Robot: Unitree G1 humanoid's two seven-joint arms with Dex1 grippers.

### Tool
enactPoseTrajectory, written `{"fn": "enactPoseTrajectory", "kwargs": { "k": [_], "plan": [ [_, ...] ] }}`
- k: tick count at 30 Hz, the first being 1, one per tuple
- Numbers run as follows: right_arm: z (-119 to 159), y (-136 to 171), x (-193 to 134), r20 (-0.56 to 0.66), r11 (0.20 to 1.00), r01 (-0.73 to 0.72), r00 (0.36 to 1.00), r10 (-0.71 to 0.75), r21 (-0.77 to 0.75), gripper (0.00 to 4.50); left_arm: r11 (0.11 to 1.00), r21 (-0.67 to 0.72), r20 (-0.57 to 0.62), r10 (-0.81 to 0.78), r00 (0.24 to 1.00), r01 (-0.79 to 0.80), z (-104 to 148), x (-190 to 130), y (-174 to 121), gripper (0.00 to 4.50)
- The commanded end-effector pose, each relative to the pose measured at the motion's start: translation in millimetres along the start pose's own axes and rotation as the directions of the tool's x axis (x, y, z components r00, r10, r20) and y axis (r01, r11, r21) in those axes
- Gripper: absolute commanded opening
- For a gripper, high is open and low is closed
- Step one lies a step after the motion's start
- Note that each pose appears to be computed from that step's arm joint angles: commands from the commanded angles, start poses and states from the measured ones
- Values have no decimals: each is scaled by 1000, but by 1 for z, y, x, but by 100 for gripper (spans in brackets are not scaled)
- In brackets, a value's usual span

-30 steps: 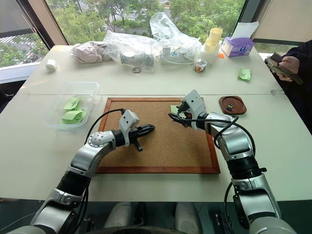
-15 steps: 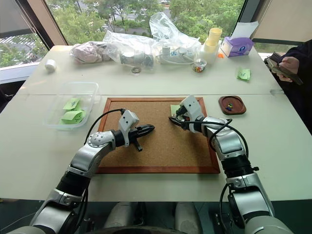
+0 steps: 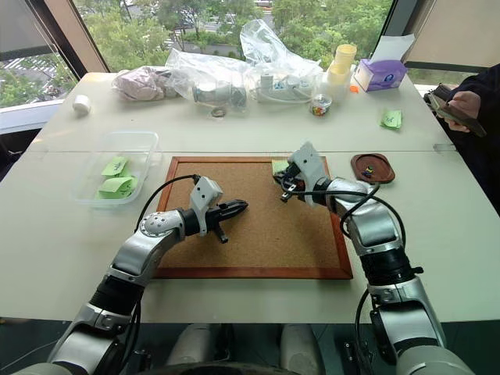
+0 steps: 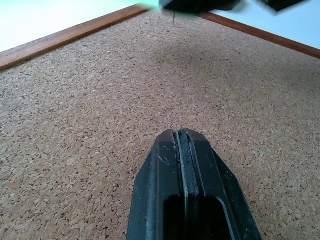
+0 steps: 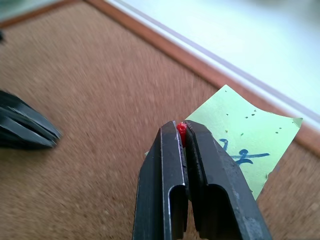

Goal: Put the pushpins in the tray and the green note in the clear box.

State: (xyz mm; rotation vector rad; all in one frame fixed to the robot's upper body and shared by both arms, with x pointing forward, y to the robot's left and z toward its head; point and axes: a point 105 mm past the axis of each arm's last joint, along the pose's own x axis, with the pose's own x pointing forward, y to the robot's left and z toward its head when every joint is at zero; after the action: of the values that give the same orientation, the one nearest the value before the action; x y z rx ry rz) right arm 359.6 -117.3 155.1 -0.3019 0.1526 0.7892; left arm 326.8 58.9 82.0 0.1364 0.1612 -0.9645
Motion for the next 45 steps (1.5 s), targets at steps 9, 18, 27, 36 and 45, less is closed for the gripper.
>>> {"fn": "enactPoseTrajectory", "kwargs": {
  "k": [9, 18, 27, 36, 45],
  "plan": [
    [32, 44, -25, 18, 959, -215, 975, 222, -184, 7, 997, -72, -32, 21, 999, -23, -3, -5, 11, 0],
    [33, 62, -27, -5, 921, -285, 956, 294, -265, 0, 969, -241, 136, -21, 991, 54, 53, -12, 16, 291],
    [35, 61, -23, -2, 916, -263, 961, 276, -301, 0, 806, -574, 291, 35, 956, 145, 79, -13, 27, 337],
    [37, 62, -22, -4, 911, -251, 964, 265, -328, 0, 635, -726, 320, -28, 947, 264, 80, -3, 10, 337],
    [42, 63, -24, 6, 905, -246, 964, 264, -348, 0, 586, -763, 294, -62, 954, 273, 72, 6, -2, 337]
  ]
}}
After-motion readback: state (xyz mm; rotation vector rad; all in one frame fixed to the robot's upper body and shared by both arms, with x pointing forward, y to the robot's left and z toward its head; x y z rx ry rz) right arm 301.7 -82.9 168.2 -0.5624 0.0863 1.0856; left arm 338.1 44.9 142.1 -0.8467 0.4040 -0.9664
